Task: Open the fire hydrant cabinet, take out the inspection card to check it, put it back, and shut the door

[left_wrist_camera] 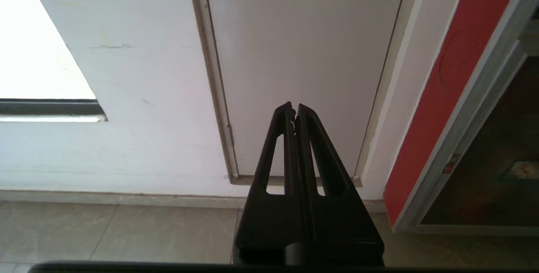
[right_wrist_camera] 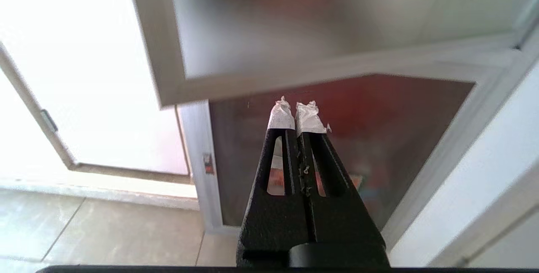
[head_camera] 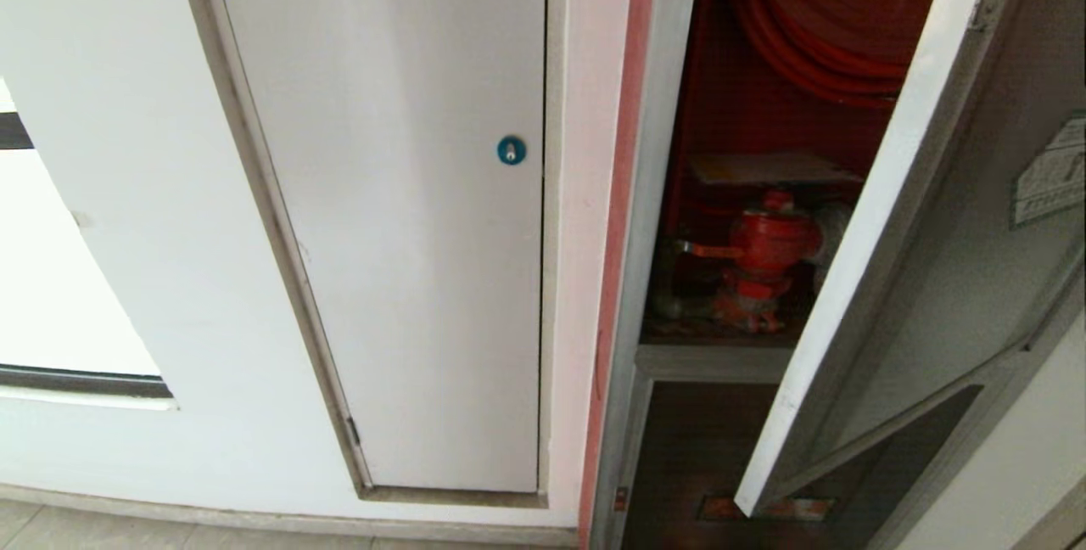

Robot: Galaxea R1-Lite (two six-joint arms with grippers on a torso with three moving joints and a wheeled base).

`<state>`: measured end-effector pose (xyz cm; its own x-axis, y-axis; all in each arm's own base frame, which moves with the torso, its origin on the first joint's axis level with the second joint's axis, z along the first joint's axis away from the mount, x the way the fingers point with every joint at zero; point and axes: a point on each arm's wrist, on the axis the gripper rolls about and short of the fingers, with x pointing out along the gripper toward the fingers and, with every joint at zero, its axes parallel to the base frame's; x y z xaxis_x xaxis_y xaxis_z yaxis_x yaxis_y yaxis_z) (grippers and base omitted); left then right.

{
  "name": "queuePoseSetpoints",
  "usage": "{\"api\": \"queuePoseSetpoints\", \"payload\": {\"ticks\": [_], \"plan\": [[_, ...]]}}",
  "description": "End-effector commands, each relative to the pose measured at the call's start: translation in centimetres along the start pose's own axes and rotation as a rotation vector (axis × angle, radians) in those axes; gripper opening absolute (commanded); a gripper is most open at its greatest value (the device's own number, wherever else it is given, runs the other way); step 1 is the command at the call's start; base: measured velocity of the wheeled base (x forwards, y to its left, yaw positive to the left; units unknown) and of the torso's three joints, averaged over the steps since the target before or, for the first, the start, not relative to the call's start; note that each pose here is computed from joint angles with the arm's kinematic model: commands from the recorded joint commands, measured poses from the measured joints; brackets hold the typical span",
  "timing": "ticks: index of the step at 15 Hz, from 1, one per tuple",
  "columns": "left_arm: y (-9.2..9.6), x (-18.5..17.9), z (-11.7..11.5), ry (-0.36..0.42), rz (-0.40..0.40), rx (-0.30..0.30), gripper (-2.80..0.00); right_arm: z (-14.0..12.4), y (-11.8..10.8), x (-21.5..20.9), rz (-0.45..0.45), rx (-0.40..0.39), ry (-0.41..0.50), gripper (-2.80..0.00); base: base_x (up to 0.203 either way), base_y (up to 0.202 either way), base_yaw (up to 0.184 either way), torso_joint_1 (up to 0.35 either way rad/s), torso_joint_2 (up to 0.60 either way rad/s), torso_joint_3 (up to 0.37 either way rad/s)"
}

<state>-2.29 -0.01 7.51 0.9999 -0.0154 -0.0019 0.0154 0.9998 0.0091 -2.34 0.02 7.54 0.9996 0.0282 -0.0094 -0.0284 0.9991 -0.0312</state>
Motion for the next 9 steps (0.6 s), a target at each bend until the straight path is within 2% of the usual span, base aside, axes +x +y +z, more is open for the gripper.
{"api": "queuePoseSetpoints", "payload": {"ticks": [1, 9], "plan": [[0.0, 0.01, 0.0, 0.001, 0.0, 0.0, -2.8, 0.0, 0.0, 0.01, 0.001, -0.001, 0.001, -2.8, -0.193, 0.0, 0.001, 0.0, 0.0, 0.007], [0.0, 0.01, 0.0, 0.001, 0.0, 0.0, -2.8, 0.0, 0.0, 0.01, 0.001, -0.001, 0.001, -2.8, -0.196, 0.0, 0.001, 0.003, 0.0, 0.003]]}}
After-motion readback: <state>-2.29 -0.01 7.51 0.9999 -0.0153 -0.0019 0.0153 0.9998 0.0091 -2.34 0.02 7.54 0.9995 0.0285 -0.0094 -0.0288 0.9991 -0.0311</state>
